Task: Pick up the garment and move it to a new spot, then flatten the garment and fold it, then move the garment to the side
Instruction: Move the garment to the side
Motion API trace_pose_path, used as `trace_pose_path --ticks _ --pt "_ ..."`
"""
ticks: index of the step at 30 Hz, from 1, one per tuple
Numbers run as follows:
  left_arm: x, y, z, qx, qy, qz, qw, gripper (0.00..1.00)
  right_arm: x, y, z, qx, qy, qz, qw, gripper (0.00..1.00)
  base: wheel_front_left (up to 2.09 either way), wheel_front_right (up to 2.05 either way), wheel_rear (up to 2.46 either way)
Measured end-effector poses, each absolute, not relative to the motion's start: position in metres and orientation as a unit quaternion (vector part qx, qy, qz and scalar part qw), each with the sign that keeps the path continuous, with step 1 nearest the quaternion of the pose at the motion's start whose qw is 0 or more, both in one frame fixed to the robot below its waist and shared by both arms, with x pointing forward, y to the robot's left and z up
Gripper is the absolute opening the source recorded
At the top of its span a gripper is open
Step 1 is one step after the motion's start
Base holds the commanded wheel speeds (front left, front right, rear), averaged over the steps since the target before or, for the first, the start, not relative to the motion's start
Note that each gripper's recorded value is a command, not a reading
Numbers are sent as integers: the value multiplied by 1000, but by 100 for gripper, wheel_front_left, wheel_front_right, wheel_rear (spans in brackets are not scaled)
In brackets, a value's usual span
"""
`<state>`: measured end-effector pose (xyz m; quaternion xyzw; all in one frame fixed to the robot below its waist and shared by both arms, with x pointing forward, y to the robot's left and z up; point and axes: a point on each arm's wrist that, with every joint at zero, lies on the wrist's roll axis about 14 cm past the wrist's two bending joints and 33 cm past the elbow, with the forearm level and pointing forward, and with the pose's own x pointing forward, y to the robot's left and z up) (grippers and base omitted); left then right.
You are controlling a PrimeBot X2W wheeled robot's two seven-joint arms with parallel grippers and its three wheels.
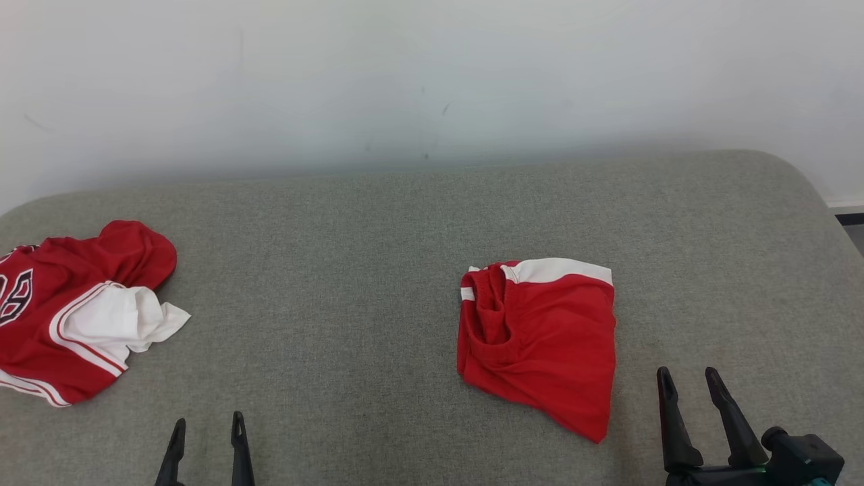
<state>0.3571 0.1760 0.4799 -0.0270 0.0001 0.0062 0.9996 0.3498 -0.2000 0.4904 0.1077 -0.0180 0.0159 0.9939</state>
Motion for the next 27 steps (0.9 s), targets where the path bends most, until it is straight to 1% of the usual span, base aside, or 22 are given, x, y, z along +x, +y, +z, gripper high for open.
trace_pose_path --ticks 11,14,19,27 --pt "357 176 480 -29 0 6 1000 100 350 -201 490 108 -17 16 994 100 0 0 0" --pt "357 176 479 -30 1 7 1000 100 355 -200 493 107 -21 19 994 100 0 0 0" --pt "358 175 477 -31 5 6 999 100 371 -201 494 92 -18 29 995 100 0 0 0" --pt "361 173 474 -32 9 4 999 100 410 -194 475 60 33 59 996 100 0 0 0"
